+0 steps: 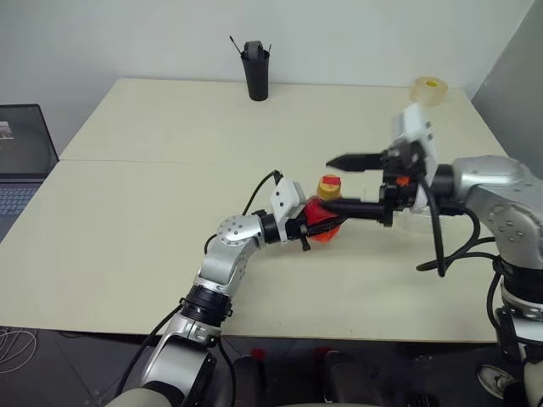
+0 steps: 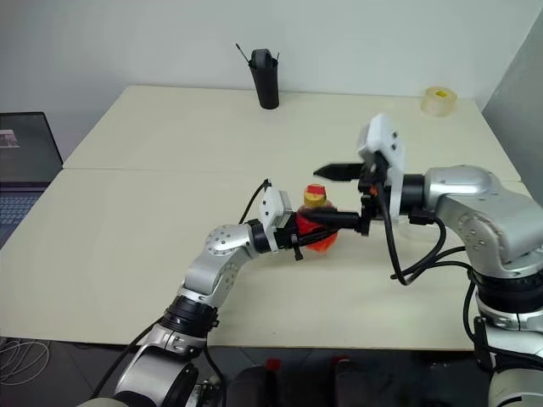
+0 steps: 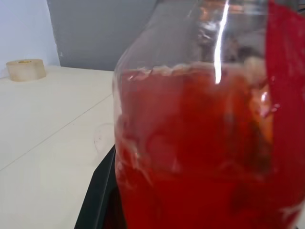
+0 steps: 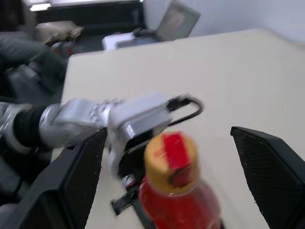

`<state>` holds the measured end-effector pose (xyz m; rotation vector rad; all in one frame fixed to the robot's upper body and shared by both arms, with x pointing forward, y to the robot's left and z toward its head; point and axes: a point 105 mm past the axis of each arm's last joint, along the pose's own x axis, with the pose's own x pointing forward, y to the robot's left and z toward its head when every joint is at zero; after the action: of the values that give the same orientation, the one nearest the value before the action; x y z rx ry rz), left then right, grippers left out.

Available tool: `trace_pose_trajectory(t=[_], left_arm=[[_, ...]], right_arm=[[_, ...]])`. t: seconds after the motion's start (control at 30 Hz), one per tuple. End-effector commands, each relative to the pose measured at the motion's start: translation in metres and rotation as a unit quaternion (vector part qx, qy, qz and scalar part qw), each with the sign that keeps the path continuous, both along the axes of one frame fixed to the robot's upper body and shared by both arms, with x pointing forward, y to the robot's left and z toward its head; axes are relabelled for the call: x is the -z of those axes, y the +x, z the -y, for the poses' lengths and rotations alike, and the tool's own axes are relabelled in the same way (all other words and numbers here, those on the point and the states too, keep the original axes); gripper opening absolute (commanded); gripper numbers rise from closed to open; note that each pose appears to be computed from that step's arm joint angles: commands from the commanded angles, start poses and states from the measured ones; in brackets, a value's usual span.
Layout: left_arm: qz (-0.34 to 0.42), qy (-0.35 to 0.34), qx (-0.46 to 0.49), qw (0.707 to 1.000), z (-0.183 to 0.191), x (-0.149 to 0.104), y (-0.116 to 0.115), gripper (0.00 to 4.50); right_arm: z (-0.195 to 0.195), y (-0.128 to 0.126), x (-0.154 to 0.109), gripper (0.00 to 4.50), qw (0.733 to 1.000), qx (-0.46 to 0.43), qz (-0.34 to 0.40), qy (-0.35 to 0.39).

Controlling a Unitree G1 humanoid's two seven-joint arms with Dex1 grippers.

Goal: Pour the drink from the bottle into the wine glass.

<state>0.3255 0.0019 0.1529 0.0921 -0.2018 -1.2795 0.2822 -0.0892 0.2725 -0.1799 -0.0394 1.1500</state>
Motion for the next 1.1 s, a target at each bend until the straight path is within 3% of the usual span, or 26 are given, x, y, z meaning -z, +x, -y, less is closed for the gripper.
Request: trace_pose_trajectory(t=[0.03,0.2,0.53,0.93,1.1], left_arm=[[0.033,-0.024,0.006,0.999,0.003,-0.017,-0.003,1.47],[0.033,-0.021,0.006,0.999,0.005,-0.016,0.002,1.47],[0.028,-0.022,0.006,0.999,0.009,-0.013,0.006,1.45],[0.027,-0.030,-0.006,0.999,0.005,-0.016,0.008,1.45],[0.029,-0.029,-0.013,0.999,0.002,-0.017,0.010,1.45]], right_arm=[[-0.001,-0.010,-0.004,4.50,0.997,0.072,0.014,0.029],[-0.015,-0.023,0.010,4.50,0.992,0.118,-0.002,0.039],[-0.022,-0.003,0.019,4.50,0.971,0.232,-0.012,0.058],[-0.011,0.020,0.024,4.50,0.957,0.282,-0.026,0.062],[0.014,0.019,0.023,4.50,0.951,0.301,-0.023,0.064]])
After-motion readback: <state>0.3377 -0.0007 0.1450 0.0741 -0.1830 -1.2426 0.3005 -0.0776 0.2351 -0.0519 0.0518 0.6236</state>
